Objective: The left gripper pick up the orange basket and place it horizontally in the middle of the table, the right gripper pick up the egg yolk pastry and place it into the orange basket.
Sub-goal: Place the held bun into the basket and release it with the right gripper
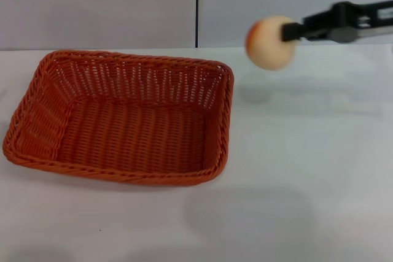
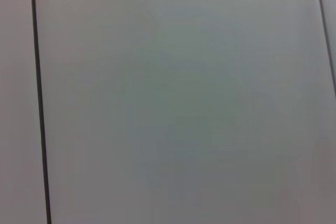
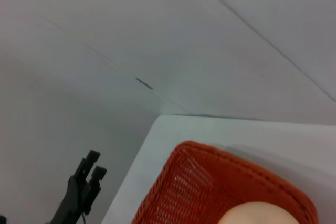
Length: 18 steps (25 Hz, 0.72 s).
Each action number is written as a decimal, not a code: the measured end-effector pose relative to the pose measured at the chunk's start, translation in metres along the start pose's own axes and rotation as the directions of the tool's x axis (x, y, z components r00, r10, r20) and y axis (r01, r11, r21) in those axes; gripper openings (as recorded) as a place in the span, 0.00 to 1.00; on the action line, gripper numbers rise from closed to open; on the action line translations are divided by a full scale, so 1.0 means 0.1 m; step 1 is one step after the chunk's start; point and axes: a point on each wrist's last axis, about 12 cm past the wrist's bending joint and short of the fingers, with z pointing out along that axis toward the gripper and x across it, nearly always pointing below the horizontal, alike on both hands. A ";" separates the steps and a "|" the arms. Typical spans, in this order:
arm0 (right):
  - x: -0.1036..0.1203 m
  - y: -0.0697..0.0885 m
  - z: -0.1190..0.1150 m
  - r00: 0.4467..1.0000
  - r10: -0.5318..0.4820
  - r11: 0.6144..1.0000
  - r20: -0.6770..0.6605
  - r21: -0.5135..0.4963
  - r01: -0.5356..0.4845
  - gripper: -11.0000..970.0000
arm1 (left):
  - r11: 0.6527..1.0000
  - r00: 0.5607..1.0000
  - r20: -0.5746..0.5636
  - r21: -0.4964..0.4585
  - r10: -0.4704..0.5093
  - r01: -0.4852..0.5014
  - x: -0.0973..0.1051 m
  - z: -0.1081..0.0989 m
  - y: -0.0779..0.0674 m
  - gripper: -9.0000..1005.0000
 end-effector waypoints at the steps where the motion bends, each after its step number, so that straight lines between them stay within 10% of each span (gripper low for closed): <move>1: -0.07 0.00 0.14 1.000 -0.016 1.000 -0.011 0.006 0.016 0.06 | 1.000 1.000 0.005 0.003 0.006 -0.006 0.00 -0.02 -0.02 0.68; 18: -0.09 0.21 1.15 0.981 -0.100 0.995 -0.165 -0.012 0.100 0.09 | 0.998 1.000 -0.006 -0.057 0.012 -0.012 0.00 -0.25 0.04 0.68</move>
